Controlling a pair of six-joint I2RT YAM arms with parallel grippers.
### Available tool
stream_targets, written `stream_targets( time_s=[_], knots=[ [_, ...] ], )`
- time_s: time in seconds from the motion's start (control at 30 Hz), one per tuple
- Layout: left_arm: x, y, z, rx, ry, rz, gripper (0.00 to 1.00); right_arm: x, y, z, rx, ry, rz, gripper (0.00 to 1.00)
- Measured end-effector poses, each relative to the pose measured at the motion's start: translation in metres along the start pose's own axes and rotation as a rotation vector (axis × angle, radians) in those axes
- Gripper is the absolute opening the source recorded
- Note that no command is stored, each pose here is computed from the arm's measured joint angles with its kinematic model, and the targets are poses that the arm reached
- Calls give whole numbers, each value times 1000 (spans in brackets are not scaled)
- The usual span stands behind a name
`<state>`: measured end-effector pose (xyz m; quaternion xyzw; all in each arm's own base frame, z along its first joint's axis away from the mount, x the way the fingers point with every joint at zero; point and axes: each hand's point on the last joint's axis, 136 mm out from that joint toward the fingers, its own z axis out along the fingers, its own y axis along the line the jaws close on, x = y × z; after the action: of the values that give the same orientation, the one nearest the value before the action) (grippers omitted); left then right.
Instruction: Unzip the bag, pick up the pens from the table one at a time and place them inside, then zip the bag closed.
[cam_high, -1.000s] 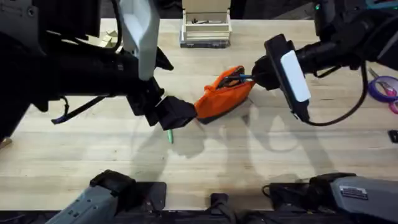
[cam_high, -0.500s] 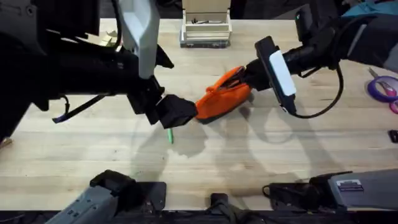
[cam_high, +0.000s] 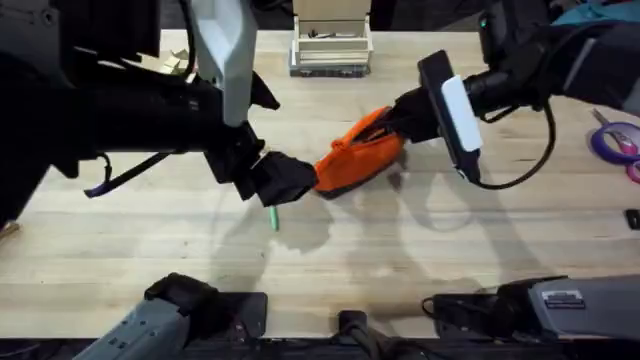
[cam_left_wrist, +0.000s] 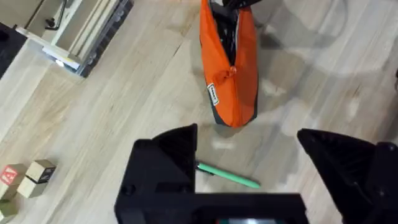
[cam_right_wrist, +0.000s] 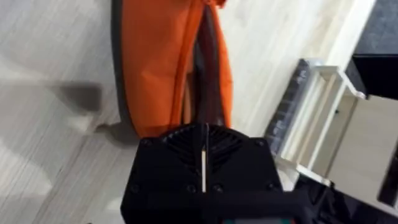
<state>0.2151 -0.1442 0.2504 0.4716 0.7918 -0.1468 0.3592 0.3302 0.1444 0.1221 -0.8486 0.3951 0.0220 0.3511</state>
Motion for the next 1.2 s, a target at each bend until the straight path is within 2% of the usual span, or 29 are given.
stream_targets(
  time_s=[0.2, 0.5, 0.53, 0.57, 0.7, 0.77, 1.2],
  knots=[
    [0, 0, 0, 0, -1, 0, 993, 1, -12, -25, 73, 32, 69, 34],
    [0, 0, 0, 0, -1, 0, 993, 19, -18, -64, 181, 96, 343, 31],
    [0, 0, 0, 0, -1, 0, 993, 20, -19, -73, 205, 102, 423, 225],
    [0, 0, 0, 0, -1, 0, 992, 19, -18, -73, 204, 100, 444, 379],
    [0, 0, 0, 0, -1, 0, 993, 16, -12, -72, 180, 88, 504, 939],
    [0, 0, 0, 0, -1, 0, 994, 15, -10, -72, 173, 86, 519, 993],
    [0, 0, 0, 0, -1, 0, 993, 14, -10, -73, 177, 85, 544, 998]
  ],
)
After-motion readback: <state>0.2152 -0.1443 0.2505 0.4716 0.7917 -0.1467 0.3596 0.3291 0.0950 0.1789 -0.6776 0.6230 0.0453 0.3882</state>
